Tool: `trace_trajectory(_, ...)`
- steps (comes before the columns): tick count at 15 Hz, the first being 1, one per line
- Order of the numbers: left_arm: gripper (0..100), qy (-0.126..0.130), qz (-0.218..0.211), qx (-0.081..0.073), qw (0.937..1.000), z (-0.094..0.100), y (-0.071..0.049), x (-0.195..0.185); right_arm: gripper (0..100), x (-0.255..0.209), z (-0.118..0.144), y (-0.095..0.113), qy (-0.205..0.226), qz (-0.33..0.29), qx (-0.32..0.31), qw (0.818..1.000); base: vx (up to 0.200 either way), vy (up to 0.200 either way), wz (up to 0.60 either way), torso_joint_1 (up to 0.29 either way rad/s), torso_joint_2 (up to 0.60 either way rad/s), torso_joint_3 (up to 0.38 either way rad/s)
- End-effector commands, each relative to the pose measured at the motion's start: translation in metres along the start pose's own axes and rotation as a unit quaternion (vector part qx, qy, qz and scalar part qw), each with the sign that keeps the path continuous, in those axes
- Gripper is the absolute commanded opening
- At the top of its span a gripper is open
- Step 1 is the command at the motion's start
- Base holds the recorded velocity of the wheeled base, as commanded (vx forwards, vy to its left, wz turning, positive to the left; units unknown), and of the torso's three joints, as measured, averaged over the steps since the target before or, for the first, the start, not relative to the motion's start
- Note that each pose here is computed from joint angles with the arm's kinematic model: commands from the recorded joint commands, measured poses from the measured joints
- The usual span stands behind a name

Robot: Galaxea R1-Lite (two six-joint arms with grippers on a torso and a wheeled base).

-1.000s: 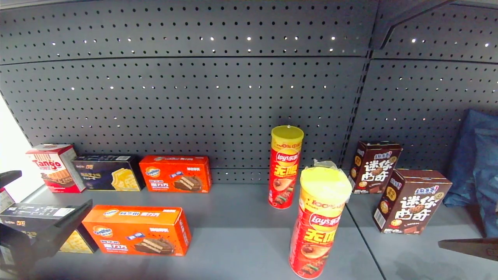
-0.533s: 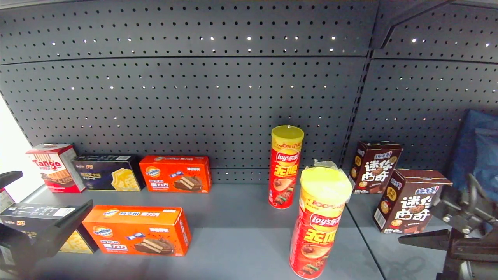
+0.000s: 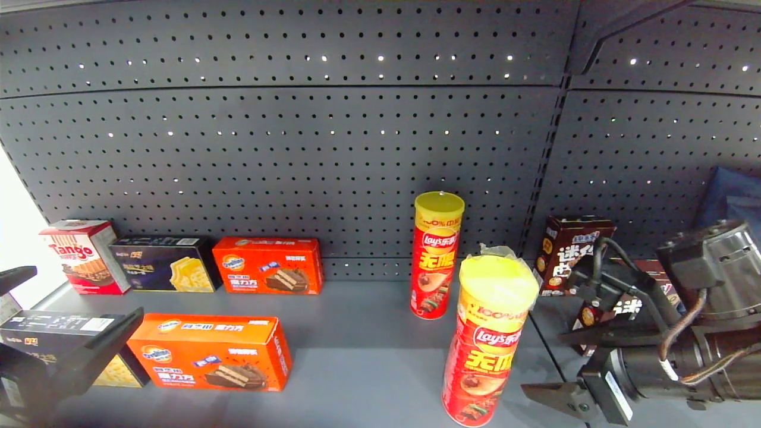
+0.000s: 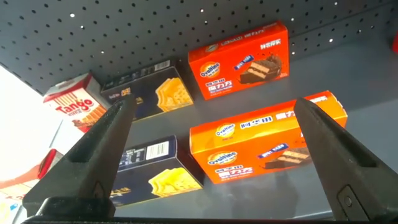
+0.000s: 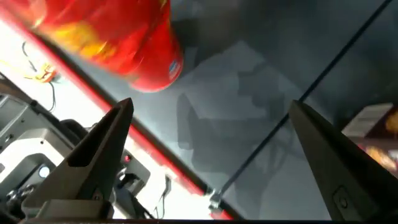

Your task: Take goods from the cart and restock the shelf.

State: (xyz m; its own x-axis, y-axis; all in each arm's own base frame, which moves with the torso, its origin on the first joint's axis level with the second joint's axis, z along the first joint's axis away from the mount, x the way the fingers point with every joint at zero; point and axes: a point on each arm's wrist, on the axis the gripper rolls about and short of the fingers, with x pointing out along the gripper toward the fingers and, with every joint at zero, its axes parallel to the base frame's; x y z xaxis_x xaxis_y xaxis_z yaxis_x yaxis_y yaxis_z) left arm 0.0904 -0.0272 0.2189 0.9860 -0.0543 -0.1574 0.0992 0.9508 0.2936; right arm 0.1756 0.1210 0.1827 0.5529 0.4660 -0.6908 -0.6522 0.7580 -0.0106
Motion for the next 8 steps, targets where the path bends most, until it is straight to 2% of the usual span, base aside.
trace_trajectory(1, 100, 0.002, 0.000, 0.000, 1.0000, -0.001, 0.000, 0.001, 100, 0.010, 0.001, -0.001, 0.015, 0.000, 0.002, 1.000, 0.000, 0.000, 0.00, 0.000, 0.00, 0.000)
trace_trajectory(8, 100, 0.006, -0.003, 0.001, 1.0000, -0.003, -0.001, 0.001, 100, 0.016, 0.003, -0.014, 0.021, -0.018, 0.032, 0.999, 0.000, 0.000, 0.00, 0.000, 0.00, 0.000)
